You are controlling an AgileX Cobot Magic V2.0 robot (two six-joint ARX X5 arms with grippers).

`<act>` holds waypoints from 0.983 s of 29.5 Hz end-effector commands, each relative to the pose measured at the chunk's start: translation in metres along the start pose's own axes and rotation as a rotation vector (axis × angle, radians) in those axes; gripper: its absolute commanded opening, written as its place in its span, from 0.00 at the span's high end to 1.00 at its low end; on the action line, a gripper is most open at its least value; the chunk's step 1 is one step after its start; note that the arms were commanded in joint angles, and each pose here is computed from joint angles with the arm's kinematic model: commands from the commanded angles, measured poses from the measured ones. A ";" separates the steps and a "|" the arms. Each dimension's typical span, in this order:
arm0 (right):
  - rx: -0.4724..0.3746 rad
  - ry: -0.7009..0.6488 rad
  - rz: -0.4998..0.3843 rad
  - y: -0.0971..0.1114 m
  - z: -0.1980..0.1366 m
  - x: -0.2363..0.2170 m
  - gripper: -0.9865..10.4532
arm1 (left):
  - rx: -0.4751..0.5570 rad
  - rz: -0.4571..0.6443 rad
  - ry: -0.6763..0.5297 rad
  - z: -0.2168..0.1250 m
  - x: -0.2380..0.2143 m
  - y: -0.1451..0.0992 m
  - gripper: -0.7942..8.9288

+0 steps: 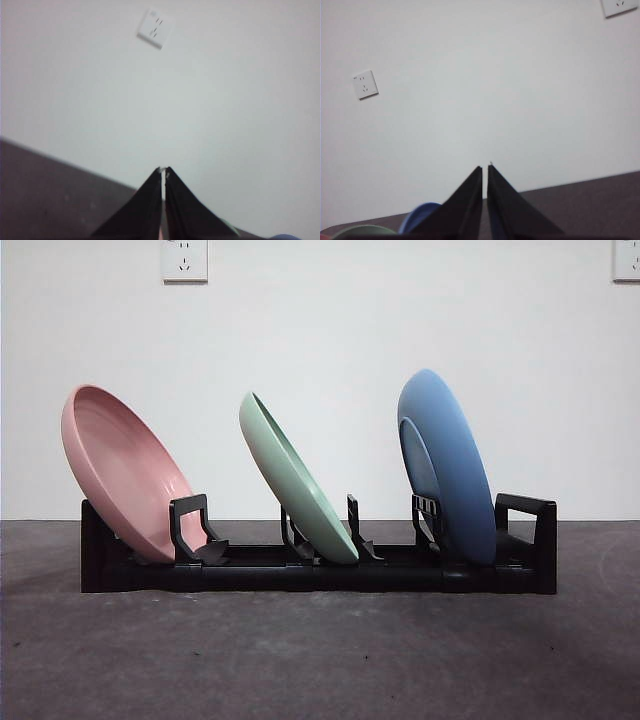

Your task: Place the plate

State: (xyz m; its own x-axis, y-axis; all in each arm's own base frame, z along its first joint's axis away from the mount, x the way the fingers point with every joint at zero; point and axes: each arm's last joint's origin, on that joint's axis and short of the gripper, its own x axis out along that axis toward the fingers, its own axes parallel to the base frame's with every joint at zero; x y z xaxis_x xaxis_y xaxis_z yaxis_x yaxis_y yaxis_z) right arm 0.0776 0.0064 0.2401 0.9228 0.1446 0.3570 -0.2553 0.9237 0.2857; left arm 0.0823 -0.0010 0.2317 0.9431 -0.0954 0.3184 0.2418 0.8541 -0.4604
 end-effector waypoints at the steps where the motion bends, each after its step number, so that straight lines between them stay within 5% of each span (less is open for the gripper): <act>1: 0.051 0.079 -0.030 0.009 0.026 0.002 0.90 | -0.040 0.034 0.055 0.031 0.001 -0.019 0.91; 9: 0.071 0.312 -0.037 0.026 0.071 0.022 0.90 | 0.080 0.100 0.298 0.083 0.019 -0.050 0.91; 18: 0.164 0.732 -0.058 0.034 0.096 0.066 0.90 | 0.105 0.256 0.682 0.109 0.054 -0.061 0.91; 25: 0.106 0.979 -0.085 0.033 0.101 0.093 0.90 | 0.150 0.336 0.997 0.114 0.077 -0.060 0.91; 29: 0.065 1.049 -0.074 0.030 0.096 0.107 0.89 | 0.162 0.349 1.081 0.110 0.091 -0.056 0.87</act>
State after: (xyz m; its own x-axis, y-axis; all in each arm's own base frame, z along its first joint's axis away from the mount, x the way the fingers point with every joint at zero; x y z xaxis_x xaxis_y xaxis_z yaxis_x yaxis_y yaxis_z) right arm 0.1410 0.0152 0.3672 0.7094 0.3470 -0.6135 -0.1387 0.9221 0.3612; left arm 0.1295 -0.0012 0.3707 0.6555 -0.1606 -0.7379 -0.0618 0.9624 -0.2644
